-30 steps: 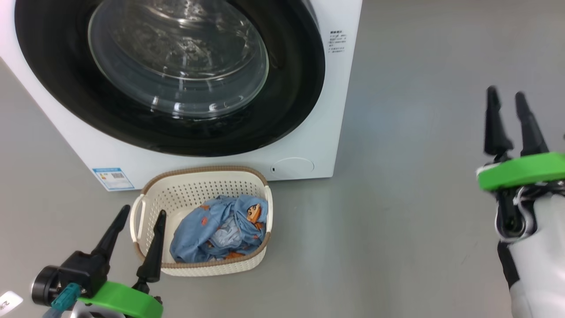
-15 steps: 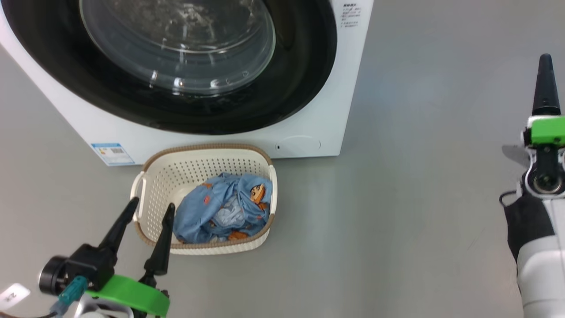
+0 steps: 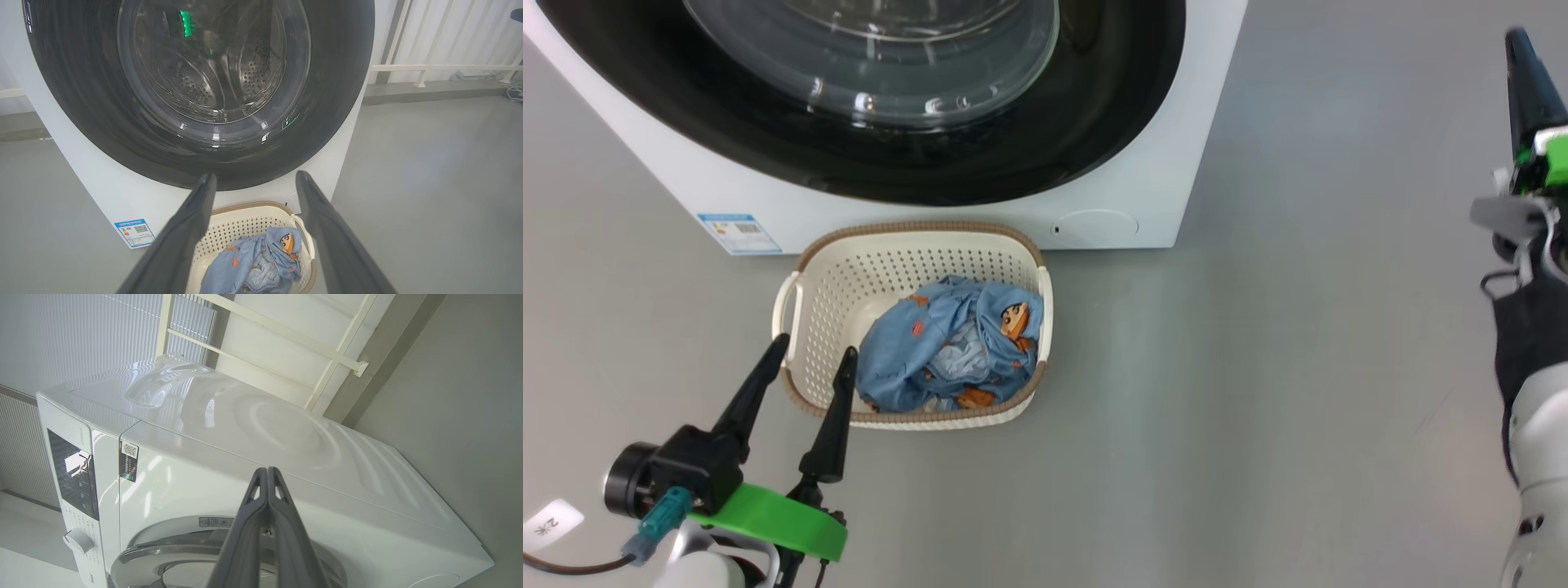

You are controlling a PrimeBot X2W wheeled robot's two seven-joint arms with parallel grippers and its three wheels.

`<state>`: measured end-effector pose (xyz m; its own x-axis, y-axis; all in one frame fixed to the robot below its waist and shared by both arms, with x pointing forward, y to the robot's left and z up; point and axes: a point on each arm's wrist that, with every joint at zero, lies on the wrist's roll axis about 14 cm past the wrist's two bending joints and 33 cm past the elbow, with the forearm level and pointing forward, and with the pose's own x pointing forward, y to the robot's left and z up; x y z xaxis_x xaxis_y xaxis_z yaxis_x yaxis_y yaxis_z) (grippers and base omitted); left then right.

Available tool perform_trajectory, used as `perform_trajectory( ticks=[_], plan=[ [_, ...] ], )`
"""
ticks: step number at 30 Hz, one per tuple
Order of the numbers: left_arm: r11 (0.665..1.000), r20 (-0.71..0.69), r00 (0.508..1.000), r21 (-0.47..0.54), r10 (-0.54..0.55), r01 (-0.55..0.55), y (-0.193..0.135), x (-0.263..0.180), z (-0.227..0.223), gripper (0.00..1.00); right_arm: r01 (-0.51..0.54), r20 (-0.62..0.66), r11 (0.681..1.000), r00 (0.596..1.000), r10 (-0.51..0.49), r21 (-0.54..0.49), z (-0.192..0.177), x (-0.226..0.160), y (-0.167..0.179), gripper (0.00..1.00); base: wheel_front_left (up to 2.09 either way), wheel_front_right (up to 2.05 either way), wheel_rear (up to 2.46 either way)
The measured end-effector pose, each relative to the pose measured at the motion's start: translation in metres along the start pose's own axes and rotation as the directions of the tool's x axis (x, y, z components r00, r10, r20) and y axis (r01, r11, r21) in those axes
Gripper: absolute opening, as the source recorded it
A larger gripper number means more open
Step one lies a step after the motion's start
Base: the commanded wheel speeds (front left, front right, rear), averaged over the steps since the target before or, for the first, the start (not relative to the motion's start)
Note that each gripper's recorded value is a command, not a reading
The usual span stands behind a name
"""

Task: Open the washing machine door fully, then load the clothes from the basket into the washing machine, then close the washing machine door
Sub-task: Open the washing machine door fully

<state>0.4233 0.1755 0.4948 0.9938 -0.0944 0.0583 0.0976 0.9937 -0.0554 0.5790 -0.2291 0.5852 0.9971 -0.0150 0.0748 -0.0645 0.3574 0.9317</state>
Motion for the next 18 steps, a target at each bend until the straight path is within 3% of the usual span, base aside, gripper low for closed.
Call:
perform_trajectory(
  ticks=[8,13,18],
  plan=[
    [1.000,-0.012,1.000,-0.004,0.007,-0.007,0.002,0.007,-0.007,1.00,-0.072,-0.179,0.997,0.981,0.075,0.024,-0.014,0.024,0.025,0.00,0.00,0.00,0.00],
    [1.000,-0.003,1.000,-0.016,0.015,-0.015,0.002,0.015,-0.007,1.00,-0.114,-0.328,0.991,0.936,0.130,0.068,-0.033,0.033,0.038,0.00,0.00,0.00,0.00],
    [1.000,-0.003,1.000,-0.016,0.020,-0.020,0.004,0.019,-0.009,1.00,-0.121,-0.399,0.989,0.905,0.145,0.085,-0.042,0.041,0.042,0.00,0.00,0.00,0.00]
  ],
)
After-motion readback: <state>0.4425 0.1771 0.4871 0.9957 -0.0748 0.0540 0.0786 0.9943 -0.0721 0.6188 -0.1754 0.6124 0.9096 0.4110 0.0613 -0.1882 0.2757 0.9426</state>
